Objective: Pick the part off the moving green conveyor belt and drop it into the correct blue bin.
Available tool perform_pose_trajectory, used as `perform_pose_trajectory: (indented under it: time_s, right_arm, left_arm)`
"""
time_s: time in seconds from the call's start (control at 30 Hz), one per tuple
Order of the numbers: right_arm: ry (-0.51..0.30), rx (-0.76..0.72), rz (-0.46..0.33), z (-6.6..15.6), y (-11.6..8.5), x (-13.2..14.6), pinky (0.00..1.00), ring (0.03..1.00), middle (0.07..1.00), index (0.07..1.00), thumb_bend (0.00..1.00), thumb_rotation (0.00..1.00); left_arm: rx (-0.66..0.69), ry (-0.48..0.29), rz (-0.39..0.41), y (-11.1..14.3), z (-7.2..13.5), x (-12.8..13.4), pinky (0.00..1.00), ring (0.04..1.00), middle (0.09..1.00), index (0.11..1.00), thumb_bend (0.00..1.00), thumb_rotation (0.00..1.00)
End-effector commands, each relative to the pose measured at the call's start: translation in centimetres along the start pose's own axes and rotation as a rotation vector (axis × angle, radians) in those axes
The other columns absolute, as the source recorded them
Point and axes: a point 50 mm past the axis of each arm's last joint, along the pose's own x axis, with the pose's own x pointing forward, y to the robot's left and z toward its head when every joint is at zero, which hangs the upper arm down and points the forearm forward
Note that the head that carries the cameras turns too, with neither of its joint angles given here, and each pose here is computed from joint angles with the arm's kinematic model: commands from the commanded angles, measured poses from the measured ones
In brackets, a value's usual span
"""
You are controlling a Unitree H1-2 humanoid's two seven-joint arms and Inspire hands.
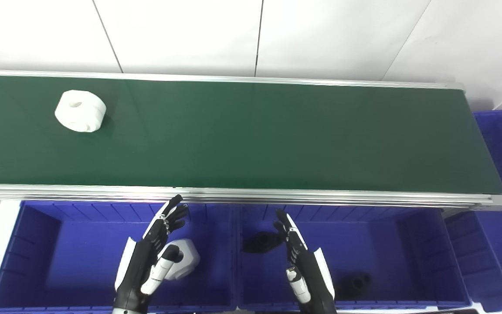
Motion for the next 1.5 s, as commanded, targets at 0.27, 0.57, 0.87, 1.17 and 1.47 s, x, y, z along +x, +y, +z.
perform_pose_trajectory:
  time_s: [0.27, 0.57, 0.87, 1.17, 1.47]
  right_arm:
    - [-0.035, 0.018, 0.009, -0.4, -0.4, -0.1, 0.97, 0.958, 0.976, 0.962, 0.98, 1.0]
    - [-0.009, 0.028, 0.003, -1.4, -2.2, 0.0, 0.95, 0.946, 0.977, 0.978, 0.99, 1.0]
    - [-0.017, 0.061, 0.008, -1.3, -2.9, 0.3, 1.0, 0.982, 0.999, 1.0, 1.0, 1.0]
    - [-0.035, 0.062, 0.029, -0.7, -3.2, 0.1, 1.0, 1.0, 1.0, 1.0, 0.99, 1.0]
    - [-0.031, 0.078, 0.037, -0.8, -3.2, 0.0, 1.0, 1.0, 1.0, 1.0, 0.98, 1.0]
  left_arm:
    - [-0.016, -0.022, 0.007, -1.0, -0.5, 0.3, 0.8, 0.867, 0.863, 0.905, 0.66, 0.88]
    - [-0.018, 0.014, -0.007, -2.1, -1.8, 1.0, 0.76, 0.826, 0.832, 0.856, 0.69, 0.82]
    - [-0.021, 0.004, -0.001, -2.6, -1.7, 1.6, 0.73, 0.795, 0.811, 0.815, 0.69, 0.82]
    - [-0.013, -0.161, 0.046, -2.6, 2.8, 2.4, 0.65, 0.774, 0.79, 0.788, 0.67, 0.86]
    - [0.113, -0.555, 0.092, 1.9, 12.8, 7.1, 0.64, 0.78, 0.802, 0.811, 0.81, 0.73]
